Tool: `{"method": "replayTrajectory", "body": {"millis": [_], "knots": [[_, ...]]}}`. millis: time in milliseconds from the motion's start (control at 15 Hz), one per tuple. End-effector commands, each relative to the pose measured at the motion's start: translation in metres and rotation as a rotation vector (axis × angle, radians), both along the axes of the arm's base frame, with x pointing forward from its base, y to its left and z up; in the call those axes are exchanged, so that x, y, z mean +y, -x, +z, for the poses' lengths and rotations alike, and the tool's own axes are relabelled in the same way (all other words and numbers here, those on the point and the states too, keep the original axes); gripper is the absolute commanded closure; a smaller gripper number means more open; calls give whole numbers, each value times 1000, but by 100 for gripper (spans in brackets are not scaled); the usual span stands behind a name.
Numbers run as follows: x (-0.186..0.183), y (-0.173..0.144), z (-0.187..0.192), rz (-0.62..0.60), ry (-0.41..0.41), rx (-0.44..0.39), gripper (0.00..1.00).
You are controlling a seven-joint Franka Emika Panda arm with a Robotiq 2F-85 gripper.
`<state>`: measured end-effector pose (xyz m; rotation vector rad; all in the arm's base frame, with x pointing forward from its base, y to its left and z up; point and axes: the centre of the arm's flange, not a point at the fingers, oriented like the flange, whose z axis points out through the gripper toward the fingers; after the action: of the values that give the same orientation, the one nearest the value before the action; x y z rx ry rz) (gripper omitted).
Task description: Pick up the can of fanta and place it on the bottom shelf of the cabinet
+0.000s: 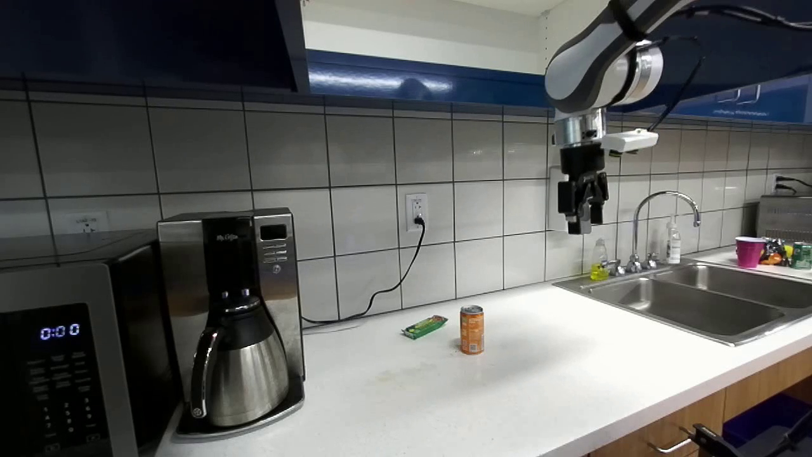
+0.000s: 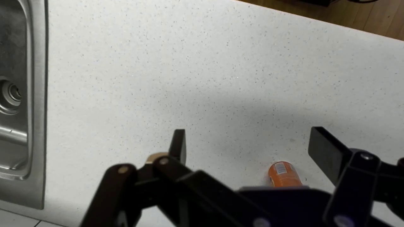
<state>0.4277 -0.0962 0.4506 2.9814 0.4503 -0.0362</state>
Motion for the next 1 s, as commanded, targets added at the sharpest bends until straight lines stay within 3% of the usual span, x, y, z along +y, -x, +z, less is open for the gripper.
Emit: {"method": "replayTrajectory", "body": {"millis": [0, 467, 933], "knots": [[3, -34, -52, 6, 7, 27, 0], [33, -72, -134, 86, 7, 45, 0], [68, -89, -200, 155, -3, 31, 0]]}}
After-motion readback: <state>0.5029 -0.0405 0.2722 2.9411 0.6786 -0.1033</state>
